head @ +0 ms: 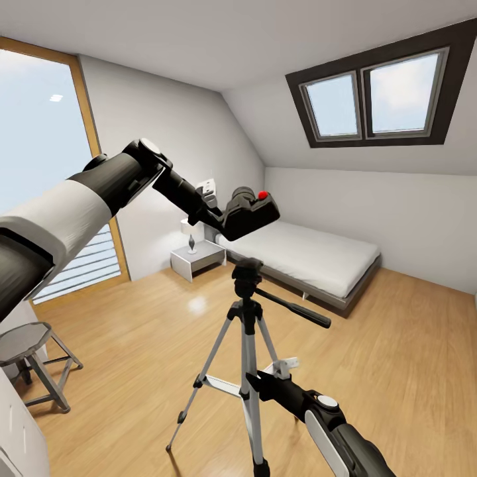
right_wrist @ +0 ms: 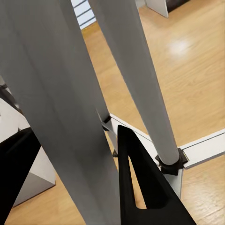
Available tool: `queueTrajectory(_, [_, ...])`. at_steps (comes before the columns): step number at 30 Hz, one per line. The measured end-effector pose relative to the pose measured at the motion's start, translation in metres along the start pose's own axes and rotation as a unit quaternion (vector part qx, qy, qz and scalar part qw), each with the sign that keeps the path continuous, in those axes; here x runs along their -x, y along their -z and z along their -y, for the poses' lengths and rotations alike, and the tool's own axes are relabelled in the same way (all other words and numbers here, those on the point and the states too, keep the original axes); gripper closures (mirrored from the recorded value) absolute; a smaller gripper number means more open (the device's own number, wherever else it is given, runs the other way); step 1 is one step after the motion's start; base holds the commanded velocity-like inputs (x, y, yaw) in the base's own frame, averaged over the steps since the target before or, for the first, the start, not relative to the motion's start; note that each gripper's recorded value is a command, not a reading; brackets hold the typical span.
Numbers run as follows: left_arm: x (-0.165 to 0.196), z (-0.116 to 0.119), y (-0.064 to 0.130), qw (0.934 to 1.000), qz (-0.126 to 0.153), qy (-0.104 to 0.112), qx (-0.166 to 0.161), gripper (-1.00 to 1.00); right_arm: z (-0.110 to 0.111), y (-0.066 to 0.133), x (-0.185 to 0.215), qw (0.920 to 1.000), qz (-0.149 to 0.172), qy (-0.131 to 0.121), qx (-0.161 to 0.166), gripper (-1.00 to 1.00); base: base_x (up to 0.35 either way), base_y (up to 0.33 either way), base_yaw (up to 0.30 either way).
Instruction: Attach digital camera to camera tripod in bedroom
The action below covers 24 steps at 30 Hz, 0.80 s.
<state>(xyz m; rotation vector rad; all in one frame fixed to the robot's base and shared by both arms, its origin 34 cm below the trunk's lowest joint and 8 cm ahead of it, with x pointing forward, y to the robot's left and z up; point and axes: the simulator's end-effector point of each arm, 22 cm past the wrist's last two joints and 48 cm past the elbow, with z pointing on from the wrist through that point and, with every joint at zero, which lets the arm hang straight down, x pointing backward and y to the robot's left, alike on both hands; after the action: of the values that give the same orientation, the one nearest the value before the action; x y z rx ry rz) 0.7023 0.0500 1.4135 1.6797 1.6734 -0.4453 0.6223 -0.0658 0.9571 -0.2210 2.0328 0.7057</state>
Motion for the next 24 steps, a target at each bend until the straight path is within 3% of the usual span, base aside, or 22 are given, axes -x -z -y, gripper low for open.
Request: queueTrajectory(24, [-0.0067, 0.0011, -0.0004, 0.9999, -0.009, -0.009, -0.003, 1.00, 0.0001, 0.0000, 0.0001, 1.0000, 0.000, 0.000, 0.000, 1.00, 0.000, 0.000, 0.000])
